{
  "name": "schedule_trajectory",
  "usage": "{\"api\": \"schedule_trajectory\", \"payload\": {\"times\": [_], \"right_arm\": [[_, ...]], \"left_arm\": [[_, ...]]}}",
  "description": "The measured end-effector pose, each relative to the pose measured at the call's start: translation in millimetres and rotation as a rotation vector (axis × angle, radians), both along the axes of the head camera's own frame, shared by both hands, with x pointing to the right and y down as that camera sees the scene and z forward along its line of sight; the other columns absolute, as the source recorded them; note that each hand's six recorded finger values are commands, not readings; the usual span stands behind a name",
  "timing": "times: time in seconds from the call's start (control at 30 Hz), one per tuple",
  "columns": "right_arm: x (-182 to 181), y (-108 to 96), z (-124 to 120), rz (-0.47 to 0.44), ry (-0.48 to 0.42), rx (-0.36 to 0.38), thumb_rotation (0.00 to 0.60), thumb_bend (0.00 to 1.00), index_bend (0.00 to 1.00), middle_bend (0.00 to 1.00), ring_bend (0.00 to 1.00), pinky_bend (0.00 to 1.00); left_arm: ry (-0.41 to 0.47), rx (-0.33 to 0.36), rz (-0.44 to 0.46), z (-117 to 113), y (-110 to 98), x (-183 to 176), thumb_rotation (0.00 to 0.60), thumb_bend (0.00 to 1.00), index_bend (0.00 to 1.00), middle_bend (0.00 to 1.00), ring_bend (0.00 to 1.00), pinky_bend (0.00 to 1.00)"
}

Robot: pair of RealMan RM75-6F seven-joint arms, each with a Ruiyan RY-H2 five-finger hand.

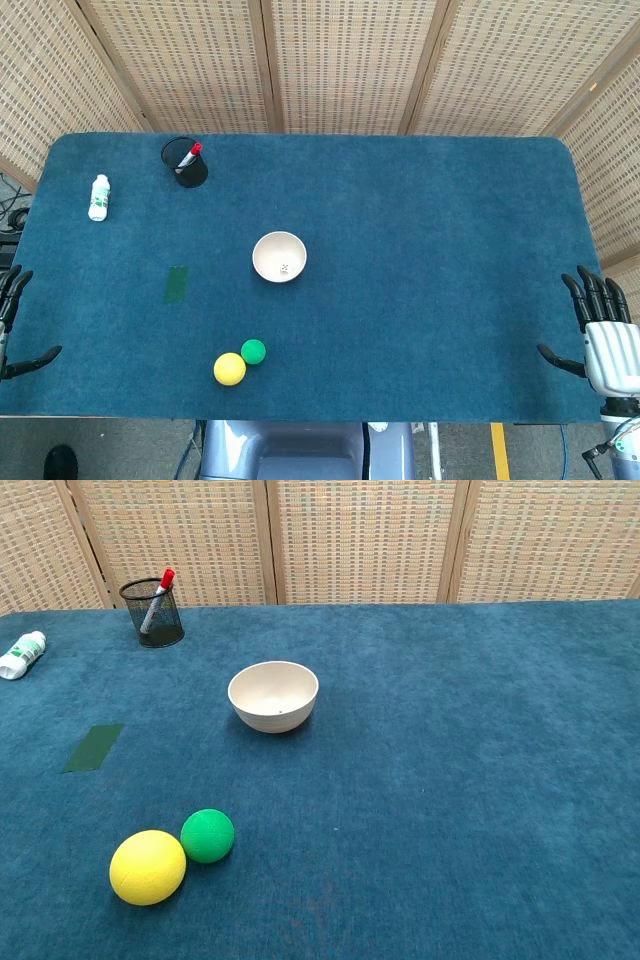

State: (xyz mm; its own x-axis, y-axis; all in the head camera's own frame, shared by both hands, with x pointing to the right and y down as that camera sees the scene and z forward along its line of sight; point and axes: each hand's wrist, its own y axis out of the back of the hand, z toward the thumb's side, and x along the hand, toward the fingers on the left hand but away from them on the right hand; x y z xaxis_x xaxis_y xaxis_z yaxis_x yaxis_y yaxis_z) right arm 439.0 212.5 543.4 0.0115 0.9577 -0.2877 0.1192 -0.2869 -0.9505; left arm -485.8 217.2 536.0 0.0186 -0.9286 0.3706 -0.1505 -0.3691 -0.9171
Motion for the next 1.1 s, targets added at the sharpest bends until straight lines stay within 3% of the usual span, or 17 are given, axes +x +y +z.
{"api": "schedule_trajectory", "payload": {"times": [0.4,0.57,0.67,0.73,0.9,1.1], "right_arm": [[2,0,0,0.009,-0.003,-0.01,0.6,0.0,0.03,0.0,0.0,0.0],[4,-2,-1,0.023,-0.009,-0.012,0.6,0.0,0.03,0.0,0.0,0.0],[6,-3,0,0.03,-0.013,-0.018,0.6,0.0,0.03,0.0,0.0,0.0],[7,-3,0,0.032,-0.015,-0.02,0.6,0.0,0.03,0.0,0.0,0.0],[10,-4,1,0.045,-0.032,-0.029,0.6,0.0,0.03,0.0,0.0,0.0],[15,-7,-1,0.061,-0.052,-0.038,0.6,0.0,0.03,0.0,0.0,0.0]], "left_arm": [[0.015,-0.074,0.025,17,-10,5,0.6,0.02,0.0,0.0,0.0,0.0],[0.045,-0.176,0.059,36,-35,15,0.6,0.12,0.07,0.0,0.0,0.0],[0.047,-0.237,0.081,48,-56,26,0.6,0.29,0.27,0.0,0.0,0.0],[0.042,-0.27,0.092,55,-72,33,0.6,0.35,0.32,0.0,0.0,0.0],[-0.017,-0.301,0.097,72,-102,45,0.6,0.44,0.36,0.0,0.0,0.0],[-0.039,-0.358,0.055,120,-124,59,0.6,0.46,0.36,0.0,0.0,0.0]]}}
